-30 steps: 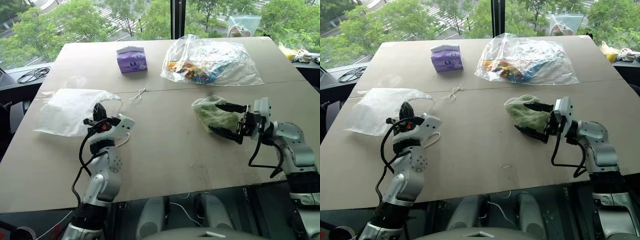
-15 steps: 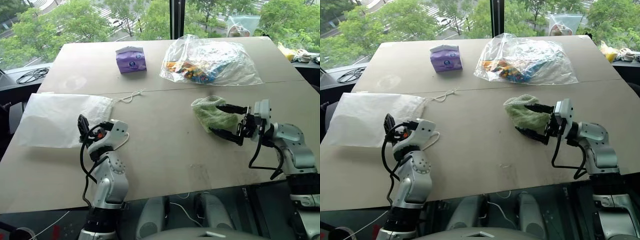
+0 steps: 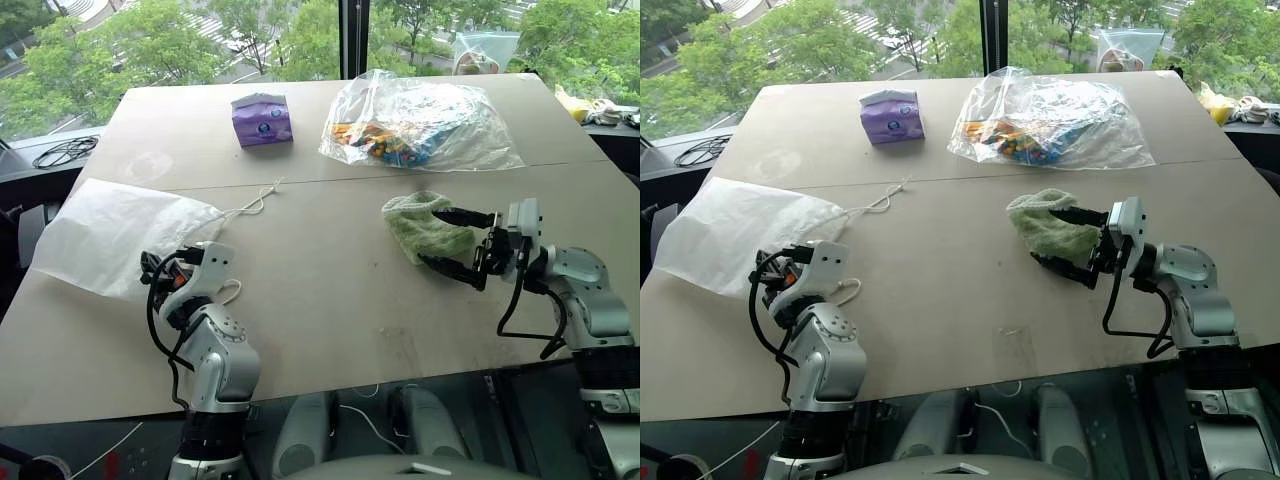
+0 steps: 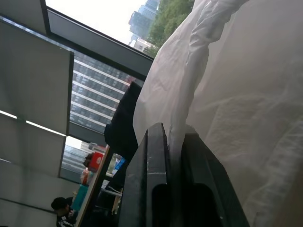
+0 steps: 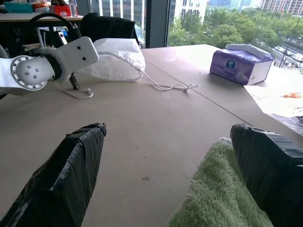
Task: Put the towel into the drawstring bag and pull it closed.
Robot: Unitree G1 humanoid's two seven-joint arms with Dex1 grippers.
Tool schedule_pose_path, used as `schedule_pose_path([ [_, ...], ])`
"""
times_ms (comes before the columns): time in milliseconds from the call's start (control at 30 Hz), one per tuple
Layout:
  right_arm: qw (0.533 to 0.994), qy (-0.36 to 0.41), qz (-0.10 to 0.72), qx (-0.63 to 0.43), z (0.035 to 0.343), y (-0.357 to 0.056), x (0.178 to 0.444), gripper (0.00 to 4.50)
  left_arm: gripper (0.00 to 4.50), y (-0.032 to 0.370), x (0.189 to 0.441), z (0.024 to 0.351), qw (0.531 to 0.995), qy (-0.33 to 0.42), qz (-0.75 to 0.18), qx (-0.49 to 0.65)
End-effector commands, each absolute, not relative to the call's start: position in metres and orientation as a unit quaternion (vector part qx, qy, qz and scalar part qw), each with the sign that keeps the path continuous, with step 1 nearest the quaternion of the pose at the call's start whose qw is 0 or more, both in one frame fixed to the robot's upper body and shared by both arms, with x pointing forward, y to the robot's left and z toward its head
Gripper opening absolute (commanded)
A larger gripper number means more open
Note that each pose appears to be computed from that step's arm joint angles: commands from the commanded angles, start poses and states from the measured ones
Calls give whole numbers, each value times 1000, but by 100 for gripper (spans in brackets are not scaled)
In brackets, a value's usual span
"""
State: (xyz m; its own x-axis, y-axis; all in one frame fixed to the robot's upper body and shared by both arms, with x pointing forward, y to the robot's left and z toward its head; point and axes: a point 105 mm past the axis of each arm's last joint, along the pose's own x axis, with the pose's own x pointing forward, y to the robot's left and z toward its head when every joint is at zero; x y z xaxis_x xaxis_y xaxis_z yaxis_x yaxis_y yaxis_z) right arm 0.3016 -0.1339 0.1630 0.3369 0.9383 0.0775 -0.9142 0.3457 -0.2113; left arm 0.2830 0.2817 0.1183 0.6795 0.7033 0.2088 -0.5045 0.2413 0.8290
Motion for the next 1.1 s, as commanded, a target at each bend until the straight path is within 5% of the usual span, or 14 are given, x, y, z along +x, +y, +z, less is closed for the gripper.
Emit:
schedule_pose_path([
  [33, 801, -125, 582, -61, 181, -130, 294, 450, 7, 282, 282, 133, 777, 75, 398, 482],
  [500, 798, -129, 587, -47, 192, -132, 291, 450, 7, 272, 308, 196, 835, -61, 359, 412],
  [700, 852, -131, 500, -87, 191, -142, 312, 450, 7, 265, 324, 226, 866, -86, 336, 361],
  [867, 909, -116, 370, -155, 174, -154, 346, 450, 7, 272, 345, 204, 930, -16, 323, 175],
  [1100, 916, -55, 351, -184, 135, -140, 353, 450, 7, 265, 350, 200, 931, -13, 310, 193],
])
